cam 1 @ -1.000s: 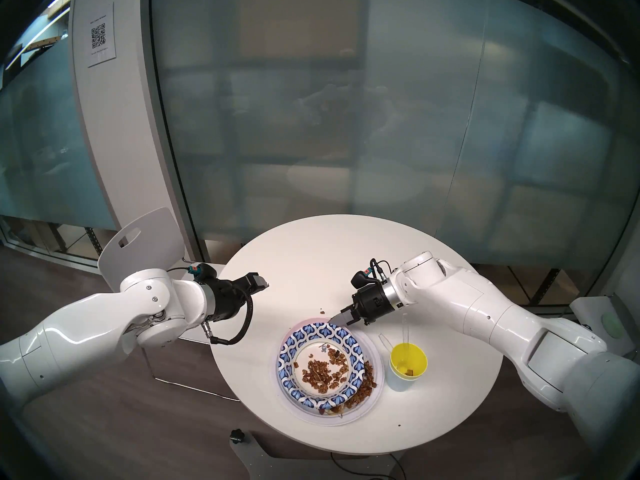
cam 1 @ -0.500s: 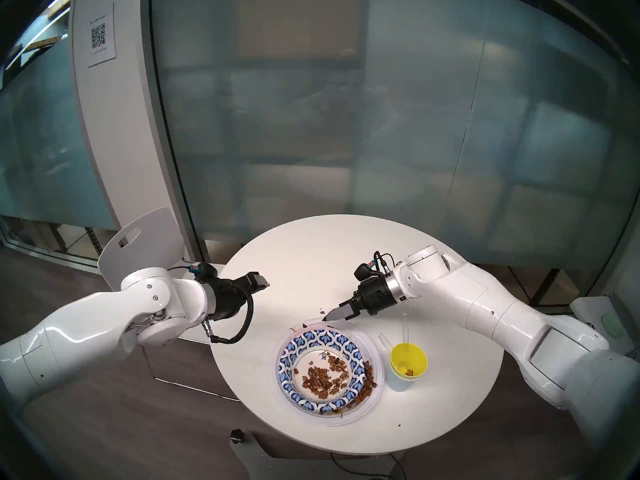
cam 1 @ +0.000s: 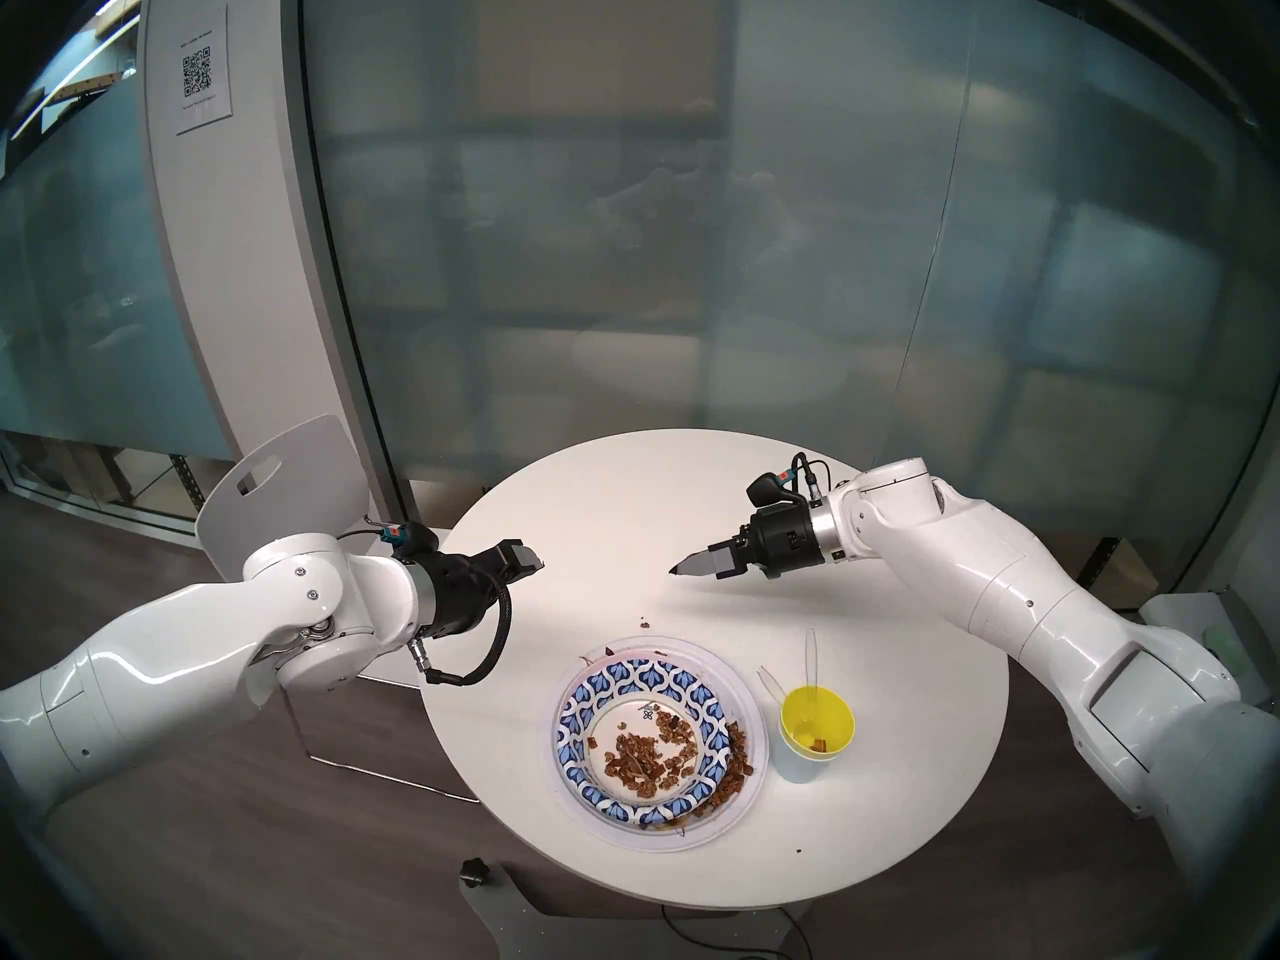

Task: Stack the plates into one stack

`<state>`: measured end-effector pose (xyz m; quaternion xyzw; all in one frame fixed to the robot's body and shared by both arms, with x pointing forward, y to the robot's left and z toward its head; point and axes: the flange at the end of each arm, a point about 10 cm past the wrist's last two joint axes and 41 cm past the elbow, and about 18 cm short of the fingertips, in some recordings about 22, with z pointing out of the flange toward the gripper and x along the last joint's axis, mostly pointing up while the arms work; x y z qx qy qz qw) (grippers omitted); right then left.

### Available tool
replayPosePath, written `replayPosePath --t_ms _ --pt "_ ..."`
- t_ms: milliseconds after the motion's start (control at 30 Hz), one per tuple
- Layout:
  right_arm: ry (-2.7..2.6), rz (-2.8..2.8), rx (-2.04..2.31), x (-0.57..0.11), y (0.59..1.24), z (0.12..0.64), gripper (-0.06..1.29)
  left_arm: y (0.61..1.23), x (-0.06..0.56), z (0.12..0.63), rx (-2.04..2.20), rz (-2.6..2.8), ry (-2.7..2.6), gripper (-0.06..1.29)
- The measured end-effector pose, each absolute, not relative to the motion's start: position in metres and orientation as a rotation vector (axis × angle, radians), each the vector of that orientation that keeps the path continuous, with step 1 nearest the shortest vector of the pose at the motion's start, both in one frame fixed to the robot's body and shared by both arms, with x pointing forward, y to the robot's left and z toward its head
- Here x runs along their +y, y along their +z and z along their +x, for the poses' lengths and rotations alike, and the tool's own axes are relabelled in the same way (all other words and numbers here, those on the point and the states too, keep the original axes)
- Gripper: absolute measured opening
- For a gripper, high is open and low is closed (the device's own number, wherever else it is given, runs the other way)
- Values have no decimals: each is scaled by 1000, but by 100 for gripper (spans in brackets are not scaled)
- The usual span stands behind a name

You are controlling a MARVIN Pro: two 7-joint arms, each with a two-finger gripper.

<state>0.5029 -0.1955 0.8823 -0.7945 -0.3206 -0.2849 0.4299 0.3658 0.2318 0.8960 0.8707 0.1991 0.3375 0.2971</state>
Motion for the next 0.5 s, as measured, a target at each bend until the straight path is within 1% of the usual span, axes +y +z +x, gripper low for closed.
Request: replayPosePath --t_ms 200,500 --pt "-819 -1952 -765 -220 904 498 103 903 224 364 490 2291 908 122" --pt "-939 -1938 -724 -258 923 477 104 913 216 358 408 2283 925 122"
